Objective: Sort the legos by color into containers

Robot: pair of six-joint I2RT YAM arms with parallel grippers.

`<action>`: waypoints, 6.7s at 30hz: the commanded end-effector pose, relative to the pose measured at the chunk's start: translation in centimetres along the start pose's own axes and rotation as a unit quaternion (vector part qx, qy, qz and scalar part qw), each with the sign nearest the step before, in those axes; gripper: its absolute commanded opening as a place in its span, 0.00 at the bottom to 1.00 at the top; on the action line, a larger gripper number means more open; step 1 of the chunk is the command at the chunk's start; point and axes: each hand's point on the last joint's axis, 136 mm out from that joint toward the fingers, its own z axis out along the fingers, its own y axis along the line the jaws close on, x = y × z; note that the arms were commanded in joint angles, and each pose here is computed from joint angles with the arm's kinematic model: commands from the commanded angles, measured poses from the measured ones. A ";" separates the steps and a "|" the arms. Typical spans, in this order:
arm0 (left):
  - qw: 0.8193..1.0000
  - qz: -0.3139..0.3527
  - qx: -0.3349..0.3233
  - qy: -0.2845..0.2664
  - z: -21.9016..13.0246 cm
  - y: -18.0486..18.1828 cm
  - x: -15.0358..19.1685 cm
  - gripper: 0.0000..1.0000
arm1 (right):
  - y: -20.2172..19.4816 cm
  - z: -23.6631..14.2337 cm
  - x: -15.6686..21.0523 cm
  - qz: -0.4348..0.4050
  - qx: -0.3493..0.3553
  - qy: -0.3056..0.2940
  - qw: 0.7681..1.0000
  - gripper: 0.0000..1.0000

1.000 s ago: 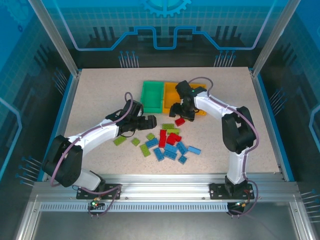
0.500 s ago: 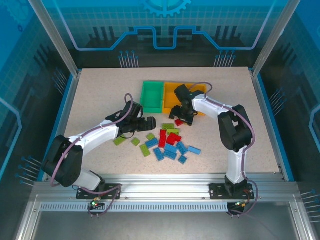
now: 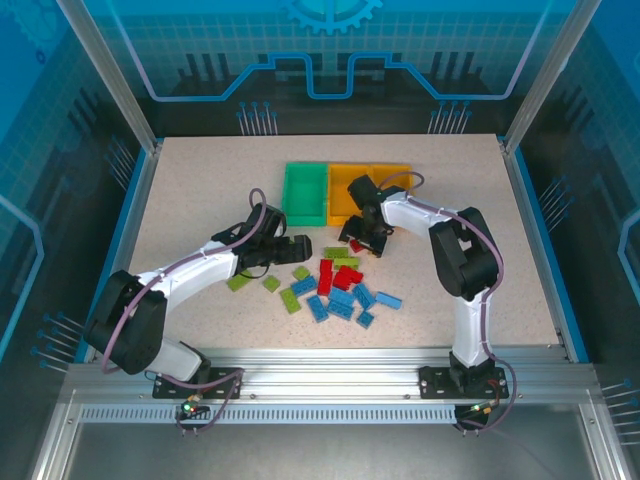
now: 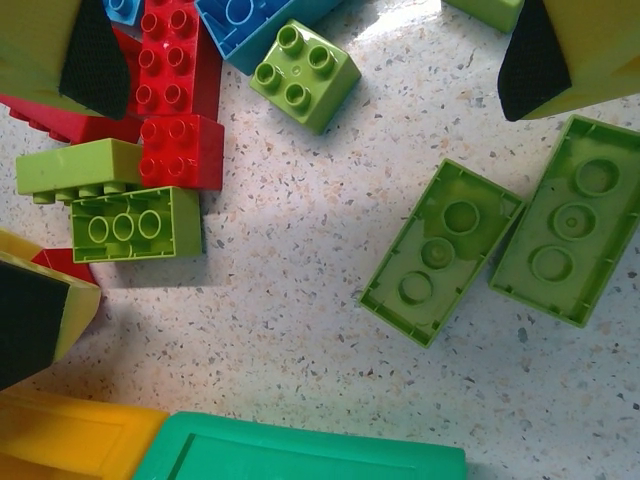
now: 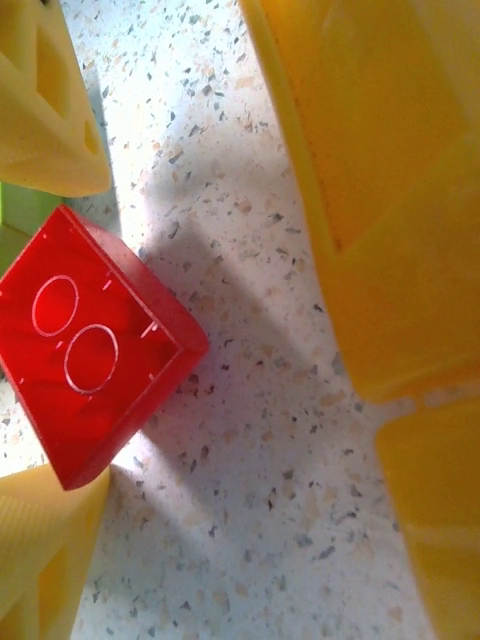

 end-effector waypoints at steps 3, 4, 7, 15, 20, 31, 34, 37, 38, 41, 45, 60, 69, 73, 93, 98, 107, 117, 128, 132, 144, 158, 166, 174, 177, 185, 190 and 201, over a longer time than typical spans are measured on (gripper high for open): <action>1.000 0.013 0.007 -0.004 -0.4 -0.2 0.2 0.99 | -1.5 1.2 -0.1 0.010 0.022 0.000 1.000 0.66; 1.000 0.012 0.006 -0.005 -0.5 -0.2 0.2 0.99 | -1.6 1.2 -0.1 0.008 0.025 -0.001 1.000 0.64; 1.000 0.011 0.007 -0.004 -0.3 -0.2 0.2 0.99 | -2.2 1.1 0.0 0.003 0.032 -0.002 0.999 0.58; 1.000 0.008 0.010 -0.004 -0.4 -0.3 0.3 0.99 | -3.1 1.1 0.4 -0.014 0.047 -0.002 0.999 0.38; 1.000 0.008 0.009 -0.004 -0.4 -0.2 0.4 0.99 | -4.1 0.7 0.6 -0.037 0.062 -0.006 0.997 0.30; 1.000 0.004 0.012 -0.005 -0.5 -0.3 0.4 0.99 | -4.7 -2.6 0.8 -0.096 0.088 -0.041 0.991 0.25; 1.000 0.002 0.013 -0.005 -0.5 -0.3 0.3 0.99 | -4.3 -4.5 0.4 -0.106 0.084 -0.060 0.989 0.26; 1.000 0.000 0.016 -0.003 -0.4 -0.5 0.3 0.99 | -4.0 -6.3 -1.0 -0.114 0.073 -0.077 0.988 0.26; 1.000 -0.001 0.016 -0.003 -0.4 -0.6 0.3 0.99 | -3.9 -6.8 -1.5 -0.116 0.069 -0.081 0.987 0.26; 1.000 0.000 0.016 -0.001 -0.4 -0.6 0.3 0.99 | -4.0 -8.1 -3.8 -0.117 0.063 -0.095 0.987 0.26; 1.000 0.001 0.008 -0.001 -0.6 -0.4 0.4 0.99 | -3.9 -9.1 -7.0 -0.115 0.051 -0.107 0.986 0.26; 0.999 0.013 -0.034 0.008 -0.7 0.3 0.9 0.99 | -2.6 -7.6 -13.8 -0.101 0.017 -0.081 0.991 0.44; 0.993 0.088 -0.073 0.009 -0.4 1.2 0.0 0.99 | -2.0 -9.0 -12.7 -0.120 -0.014 -0.089 0.989 0.68; 0.995 0.079 -0.065 0.016 0.6 1.8 -0.8 0.99 | -2.3 -9.6 -11.7 -0.125 -0.024 -0.091 0.988 0.69; 0.990 0.056 -0.112 0.068 1.9 7.6 -0.1 0.97 | -2.7 -10.0 -10.3 -0.122 -0.040 -0.092 0.987 0.69; 0.989 0.054 -0.113 0.078 2.5 8.3 0.3 0.93 | -2.5 -10.1 -10.2 -0.124 -0.039 -0.094 0.987 0.69; 0.986 0.085 -0.113 0.086 2.3 8.7 -0.6 0.85 | -2.9 -10.1 -10.2 -0.125 -0.031 -0.093 0.987 0.70; 0.973 0.169 -0.113 0.109 2.9 9.1 -0.5 0.83 | -2.8 -9.6 -10.3 -0.120 -0.031 -0.088 0.988 0.70; 0.966 0.189 -0.122 0.130 4.1 9.8 -0.1 0.68 | -3.4 -9.7 -10.3 -0.121 -0.021 -0.088 0.989 0.70; 0.967 0.187 -0.121 0.123 3.9 9.9 0.2 0.68 | -3.4 -9.5 -10.4 -0.119 -0.021 -0.086 0.989 0.71; 0.970 0.186 -0.126 0.096 2.7 9.7 -0.5 0.65 | -3.7 -8.8 -10.1 -0.118 -0.017 -0.077 0.990 0.71; 0.965 0.199 -0.117 0.122 4.4 9.8 -0.6 0.63 | -4.3 -8.9 -10.2 -0.113 -0.013 -0.078 0.990 0.71; 0.970 0.180 -0.115 0.117 4.4 9.9 -1.0 0.40 | -4.3 -8.8 -10.2 -0.112 -0.016 -0.077 0.991 0.72; 0.981 0.151 -0.110 0.060 1.1 8.3 -3.8 0.26 | -3.4 -9.6 -10.2 -0.120 -0.041 -0.093 0.988 0.72; 0.986 0.141 -0.091 0.012 -0.6 6.3 -6.9 0.25 | -3.0 -10.1 -10.2 -0.123 -0.047 -0.102 0.986 0.72; 0.992 0.118 -0.013 -0.048 -2.1 0.4 -13.3 0.25 | -2.6 -10.5 -9.7 -0.142 -0.044 -0.106 0.983 0.72; 0.991 0.130 0.005 -0.015 1.0 -2.9 -15.4 0.25 | -2.2 -9.8 -7.7 -0.181 -0.036 -0.097 0.978 0.71; 0.991 0.131 -0.009 0.035 5.5 -4.1 -16.1 0.34 | -3.1 -9.4 -6.8 -0.172 -0.032 -0.094 0.980 0.71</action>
